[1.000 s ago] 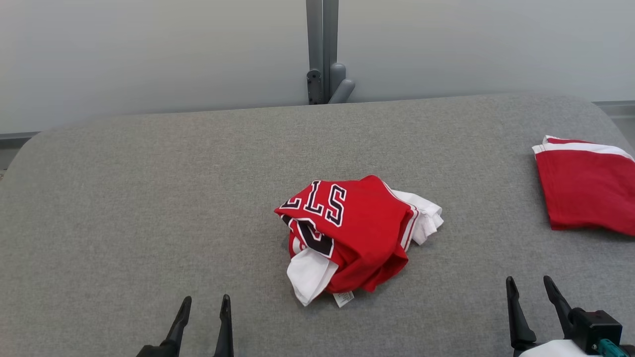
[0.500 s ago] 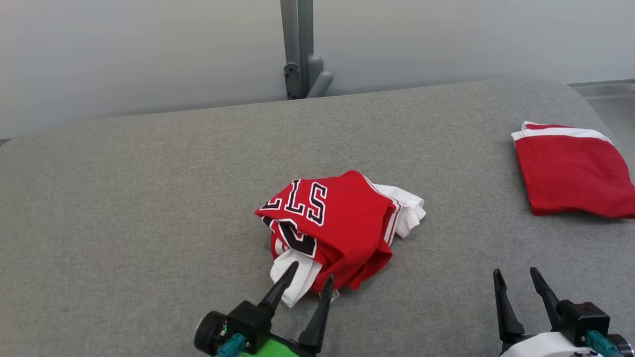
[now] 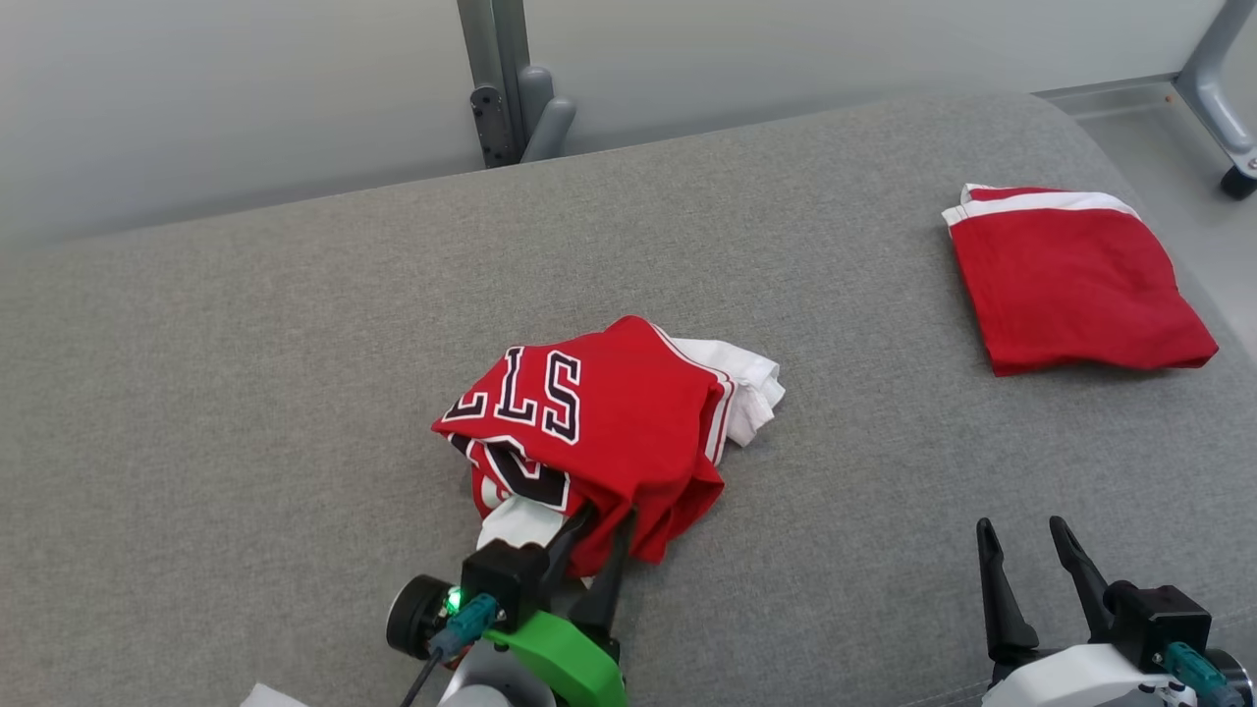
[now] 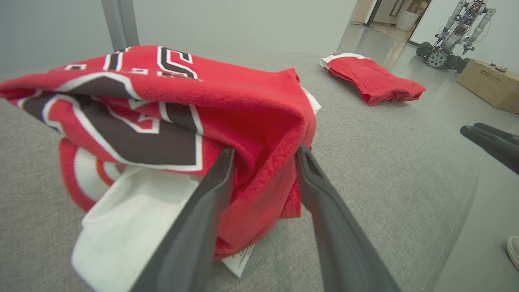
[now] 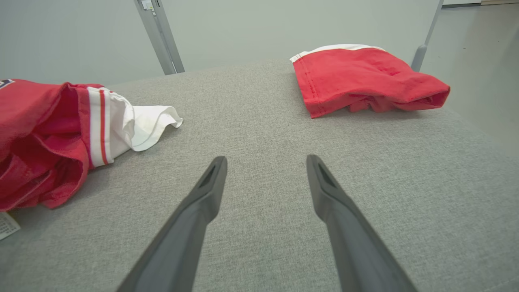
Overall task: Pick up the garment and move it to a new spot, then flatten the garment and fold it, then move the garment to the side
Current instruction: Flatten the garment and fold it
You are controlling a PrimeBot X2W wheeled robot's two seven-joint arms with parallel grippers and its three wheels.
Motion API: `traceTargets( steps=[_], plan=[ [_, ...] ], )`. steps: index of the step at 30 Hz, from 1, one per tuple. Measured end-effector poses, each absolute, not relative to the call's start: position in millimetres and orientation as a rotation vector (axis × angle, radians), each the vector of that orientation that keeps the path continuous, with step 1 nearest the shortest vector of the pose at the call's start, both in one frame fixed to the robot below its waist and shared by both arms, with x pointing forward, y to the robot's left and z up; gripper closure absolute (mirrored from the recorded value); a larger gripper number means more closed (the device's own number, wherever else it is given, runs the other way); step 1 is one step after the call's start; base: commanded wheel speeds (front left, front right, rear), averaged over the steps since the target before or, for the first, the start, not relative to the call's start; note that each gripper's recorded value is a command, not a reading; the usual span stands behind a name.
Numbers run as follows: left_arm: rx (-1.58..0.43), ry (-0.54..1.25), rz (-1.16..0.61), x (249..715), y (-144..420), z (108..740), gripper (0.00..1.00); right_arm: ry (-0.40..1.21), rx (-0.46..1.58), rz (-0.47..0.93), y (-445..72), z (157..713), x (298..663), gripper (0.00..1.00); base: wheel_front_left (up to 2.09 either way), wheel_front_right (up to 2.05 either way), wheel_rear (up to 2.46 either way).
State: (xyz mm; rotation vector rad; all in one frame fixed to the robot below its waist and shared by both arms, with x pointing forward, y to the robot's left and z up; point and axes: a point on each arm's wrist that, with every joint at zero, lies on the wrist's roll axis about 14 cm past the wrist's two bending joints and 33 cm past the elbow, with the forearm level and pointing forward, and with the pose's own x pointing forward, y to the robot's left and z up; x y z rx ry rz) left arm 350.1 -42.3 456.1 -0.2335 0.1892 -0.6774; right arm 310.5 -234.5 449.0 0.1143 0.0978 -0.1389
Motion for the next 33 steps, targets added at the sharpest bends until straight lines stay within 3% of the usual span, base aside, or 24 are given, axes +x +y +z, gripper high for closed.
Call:
traceTargets(
  steps=[12,21,26,33],
  plan=[
    [-0.437,0.190,-0.749,371,-54,519,1.00,0.104,0.121,-0.126,-231,447,318,0.00,0.00,0.00,0.00],
    [-0.539,0.213,-0.797,374,-22,583,1.00,0.099,0.125,-0.089,-220,448,323,0.00,0.00,0.00,0.00],
    [-0.547,0.371,-0.778,386,9,581,1.00,0.104,0.129,-0.075,-216,447,326,0.00,0.00,0.00,0.00],
    [-0.388,0.590,-0.583,437,81,533,1.00,0.114,0.129,-0.072,-215,444,333,0.00,0.00,0.00,0.00]
  ],
)
